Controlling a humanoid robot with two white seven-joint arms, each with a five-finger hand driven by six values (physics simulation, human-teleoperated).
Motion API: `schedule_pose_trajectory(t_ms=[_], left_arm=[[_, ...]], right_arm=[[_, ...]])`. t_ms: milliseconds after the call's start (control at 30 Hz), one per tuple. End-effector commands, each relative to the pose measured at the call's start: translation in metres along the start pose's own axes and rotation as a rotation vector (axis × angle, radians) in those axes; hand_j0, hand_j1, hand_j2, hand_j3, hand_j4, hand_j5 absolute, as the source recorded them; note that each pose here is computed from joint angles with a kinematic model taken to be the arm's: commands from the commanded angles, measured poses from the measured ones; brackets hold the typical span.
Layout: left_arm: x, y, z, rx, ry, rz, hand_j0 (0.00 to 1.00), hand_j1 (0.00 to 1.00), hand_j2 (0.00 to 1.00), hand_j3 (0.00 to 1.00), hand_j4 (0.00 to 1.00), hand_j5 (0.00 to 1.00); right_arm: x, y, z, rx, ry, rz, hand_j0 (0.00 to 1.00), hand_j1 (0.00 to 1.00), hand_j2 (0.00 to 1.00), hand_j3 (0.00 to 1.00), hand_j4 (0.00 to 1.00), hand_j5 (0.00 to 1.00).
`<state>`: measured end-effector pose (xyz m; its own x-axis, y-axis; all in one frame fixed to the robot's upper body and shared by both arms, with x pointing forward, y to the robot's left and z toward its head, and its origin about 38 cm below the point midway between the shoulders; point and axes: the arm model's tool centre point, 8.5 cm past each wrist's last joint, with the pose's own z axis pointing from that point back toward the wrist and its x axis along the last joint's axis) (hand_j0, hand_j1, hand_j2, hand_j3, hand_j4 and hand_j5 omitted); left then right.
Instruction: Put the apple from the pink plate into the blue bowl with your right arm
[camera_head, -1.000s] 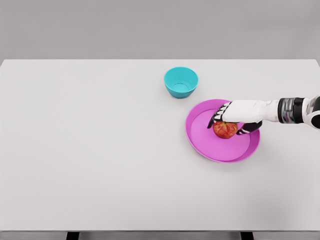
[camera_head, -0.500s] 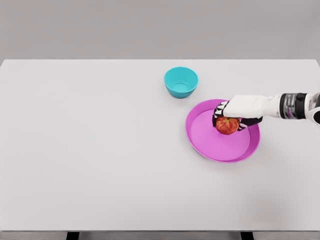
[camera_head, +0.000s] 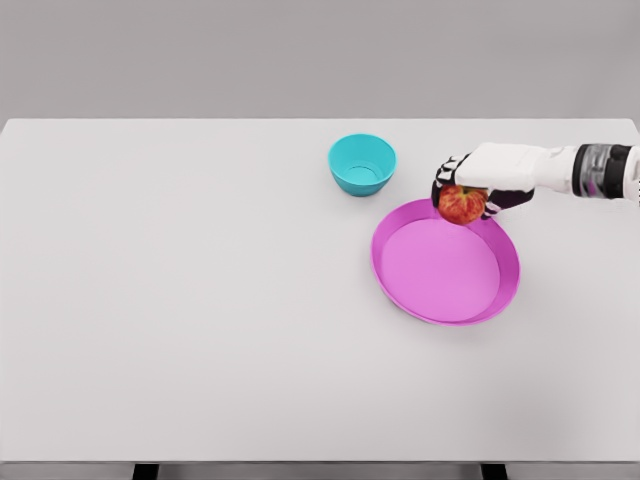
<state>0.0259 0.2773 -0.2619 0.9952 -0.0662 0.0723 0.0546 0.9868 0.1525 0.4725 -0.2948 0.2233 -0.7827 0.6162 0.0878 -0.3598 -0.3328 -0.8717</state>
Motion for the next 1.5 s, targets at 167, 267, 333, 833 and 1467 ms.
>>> schedule_pose_trajectory(t_ms=[167,267,333,833,1467], left_arm=[[0.0,0.0,0.0,0.0,0.0,0.0,1.0,1.0,1.0,1.0,1.0,1.0],[0.0,0.0,0.0,0.0,0.001,0.0,1.0,1.0,1.0,1.0,1.0,1.0],[0.0,0.0,0.0,0.0,0.0,0.0,1.0,1.0,1.0,1.0,1.0,1.0],[0.0,0.0,0.0,0.0,0.0,0.0,1.0,1.0,1.0,1.0,1.0,1.0],[0.0,0.0,0.0,0.0,0.001,0.0,1.0,1.0,1.0,1.0,1.0,1.0]], right_arm=[[-0.008,-0.012,-0.014,-0.033,0.008,-0.036,0.39,0.39,0.39,0.39,0.39,0.39],[-0.017,-0.017,-0.022,-0.043,0.025,-0.061,0.39,0.39,0.39,0.39,0.39,0.39],[-0.023,-0.018,-0.022,-0.043,0.039,-0.074,0.39,0.39,0.39,0.39,0.39,0.39],[-0.037,-0.048,-0.065,-0.084,0.057,-0.17,0.39,0.39,0.39,0.39,0.39,0.39],[-0.021,-0.074,-0.12,-0.053,0.052,-0.194,0.39,0.39,0.39,0.39,0.39,0.39]])
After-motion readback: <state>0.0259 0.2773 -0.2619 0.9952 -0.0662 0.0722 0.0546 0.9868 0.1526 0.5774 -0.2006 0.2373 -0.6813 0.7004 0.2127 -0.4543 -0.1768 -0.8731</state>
